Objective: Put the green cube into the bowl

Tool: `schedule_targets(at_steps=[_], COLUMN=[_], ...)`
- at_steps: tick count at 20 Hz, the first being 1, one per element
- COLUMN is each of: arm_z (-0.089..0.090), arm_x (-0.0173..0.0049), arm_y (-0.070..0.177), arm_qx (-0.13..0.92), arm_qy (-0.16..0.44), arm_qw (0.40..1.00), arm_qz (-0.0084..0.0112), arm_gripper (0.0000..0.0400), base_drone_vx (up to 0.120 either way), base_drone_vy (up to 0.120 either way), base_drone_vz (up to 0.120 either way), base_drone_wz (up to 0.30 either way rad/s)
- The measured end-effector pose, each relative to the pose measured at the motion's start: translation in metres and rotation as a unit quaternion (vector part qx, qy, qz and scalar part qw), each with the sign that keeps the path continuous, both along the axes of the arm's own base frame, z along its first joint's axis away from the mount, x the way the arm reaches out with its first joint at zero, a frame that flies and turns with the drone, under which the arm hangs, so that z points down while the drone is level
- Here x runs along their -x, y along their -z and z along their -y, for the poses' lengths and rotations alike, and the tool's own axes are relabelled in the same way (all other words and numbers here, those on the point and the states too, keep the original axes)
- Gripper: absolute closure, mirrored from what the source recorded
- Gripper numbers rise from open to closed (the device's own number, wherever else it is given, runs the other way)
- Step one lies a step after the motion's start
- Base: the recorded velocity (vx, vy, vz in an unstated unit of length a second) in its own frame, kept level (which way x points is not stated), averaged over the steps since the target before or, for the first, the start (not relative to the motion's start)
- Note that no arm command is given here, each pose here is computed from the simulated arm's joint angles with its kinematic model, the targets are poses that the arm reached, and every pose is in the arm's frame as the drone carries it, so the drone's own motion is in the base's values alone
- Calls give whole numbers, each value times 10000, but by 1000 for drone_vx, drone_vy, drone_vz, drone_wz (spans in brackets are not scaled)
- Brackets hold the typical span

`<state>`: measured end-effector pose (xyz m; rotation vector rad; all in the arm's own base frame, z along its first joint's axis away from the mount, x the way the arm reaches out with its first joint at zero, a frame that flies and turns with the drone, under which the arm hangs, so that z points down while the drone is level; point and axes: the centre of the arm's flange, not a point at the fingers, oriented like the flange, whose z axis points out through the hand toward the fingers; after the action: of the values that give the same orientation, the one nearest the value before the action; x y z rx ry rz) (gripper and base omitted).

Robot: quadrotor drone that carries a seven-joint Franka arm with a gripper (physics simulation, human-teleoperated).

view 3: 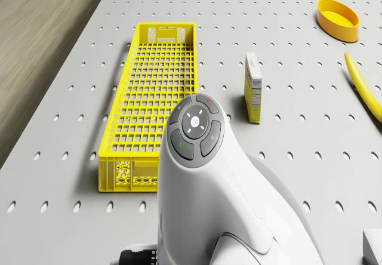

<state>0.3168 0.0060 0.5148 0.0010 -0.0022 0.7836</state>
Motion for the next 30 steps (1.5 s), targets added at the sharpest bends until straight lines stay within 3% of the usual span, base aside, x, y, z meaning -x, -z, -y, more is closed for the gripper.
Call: schedule_targets(at_steps=[30], arm_z=[0], arm_x=[0], arm_y=[1], arm_qx=[0], arm_qy=[0], arm_qw=[10000], arm_qz=[0], arm_gripper=[149], base_drone_vx=[120], base_drone_vy=[-120], base_drone_vz=[9], base_drone_wz=[0])
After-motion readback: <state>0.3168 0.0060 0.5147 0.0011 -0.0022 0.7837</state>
